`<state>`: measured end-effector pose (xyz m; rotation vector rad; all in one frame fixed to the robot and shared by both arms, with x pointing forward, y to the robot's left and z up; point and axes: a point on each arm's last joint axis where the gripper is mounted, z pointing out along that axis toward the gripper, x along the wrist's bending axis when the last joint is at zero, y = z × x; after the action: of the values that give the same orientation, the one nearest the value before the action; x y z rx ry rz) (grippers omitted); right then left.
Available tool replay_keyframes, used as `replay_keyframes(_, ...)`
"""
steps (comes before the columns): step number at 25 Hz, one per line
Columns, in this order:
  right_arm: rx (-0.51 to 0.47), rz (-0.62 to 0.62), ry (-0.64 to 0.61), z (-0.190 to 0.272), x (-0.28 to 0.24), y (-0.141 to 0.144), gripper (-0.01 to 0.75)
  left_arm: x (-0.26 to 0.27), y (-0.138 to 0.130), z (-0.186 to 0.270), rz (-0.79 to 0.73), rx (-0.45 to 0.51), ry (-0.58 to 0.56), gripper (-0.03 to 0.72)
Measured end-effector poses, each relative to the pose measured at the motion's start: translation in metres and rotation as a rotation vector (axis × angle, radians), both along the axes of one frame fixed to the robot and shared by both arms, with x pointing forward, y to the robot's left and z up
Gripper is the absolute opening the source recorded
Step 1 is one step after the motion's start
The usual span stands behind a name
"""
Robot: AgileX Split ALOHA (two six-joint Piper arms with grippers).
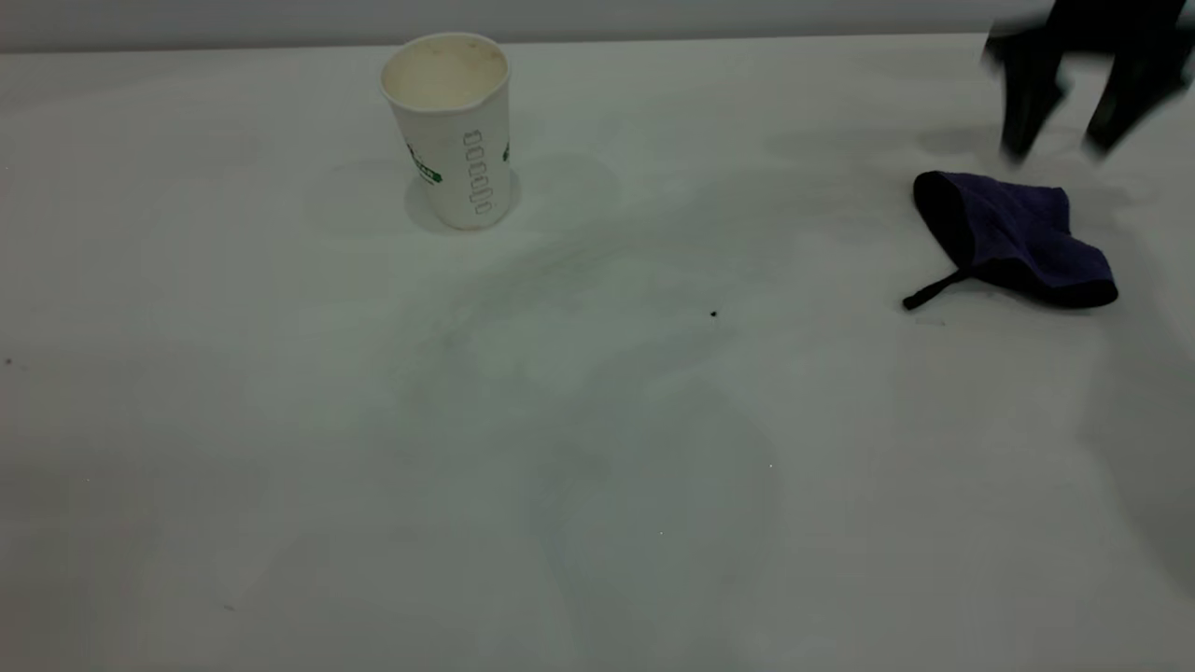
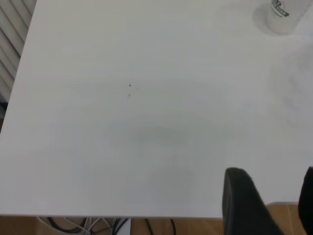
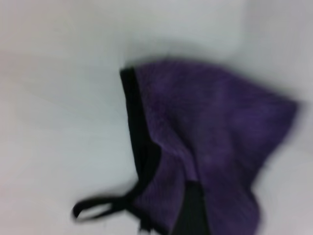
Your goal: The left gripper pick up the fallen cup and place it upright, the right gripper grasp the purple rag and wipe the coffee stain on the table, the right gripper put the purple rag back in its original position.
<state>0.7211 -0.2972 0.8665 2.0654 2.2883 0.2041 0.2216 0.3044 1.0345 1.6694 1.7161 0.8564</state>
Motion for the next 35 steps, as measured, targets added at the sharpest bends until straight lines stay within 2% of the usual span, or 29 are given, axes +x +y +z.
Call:
replay_keyframes(6, -0.030, 0.026, -0.071, 0.135, -0.031, -0.002, 0.727, 0.000, 0.000, 0.000, 0.000, 0.000, 0.000, 0.348)
replay_keyframes(9, -0.059, 0.041, -0.171, 0.193, -0.055, 0.000, 0.726, 0.000, 0.000, 0.000, 0.000, 0.000, 0.000, 0.348)
replay_keyframes(12, -0.064, 0.074, -0.282, 0.247, -0.089, 0.013, 0.722, 0.000, 0.000, 0.000, 0.000, 0.000, 0.000, 0.348)
replay_keyframes(15, -0.046, 0.118, -0.342, 0.279, -0.129, 0.029, 0.716, 0.000, 0.000, 0.000, 0.000, 0.000, 0.000, 0.348)
replay_keyframes(19, -0.029, 0.175, -0.350, 0.291, -0.179, 0.044, 0.710, 0.000, 0.000, 0.000, 0.000, 0.000, 0.000, 0.348)
replay_keyframes(22, -0.008, 0.186, -0.315, 0.282, -0.208, 0.044, 0.706, 0.000, 0.000, 0.000, 0.000, 0.000, 0.000, 0.348)
replay_keyframes(32, 0.056, 0.215, -0.146, 0.224, -0.293, 0.040, 0.684, 0.000, 0.000, 0.000, 0.000, 0.000, 0.000, 0.348)
replay_keyframes(35, 0.067, 0.214, -0.130, 0.209, -0.323, 0.036, 0.677, 0.000, 0.000, 0.000, 0.000, 0.000, 0.000, 0.348)
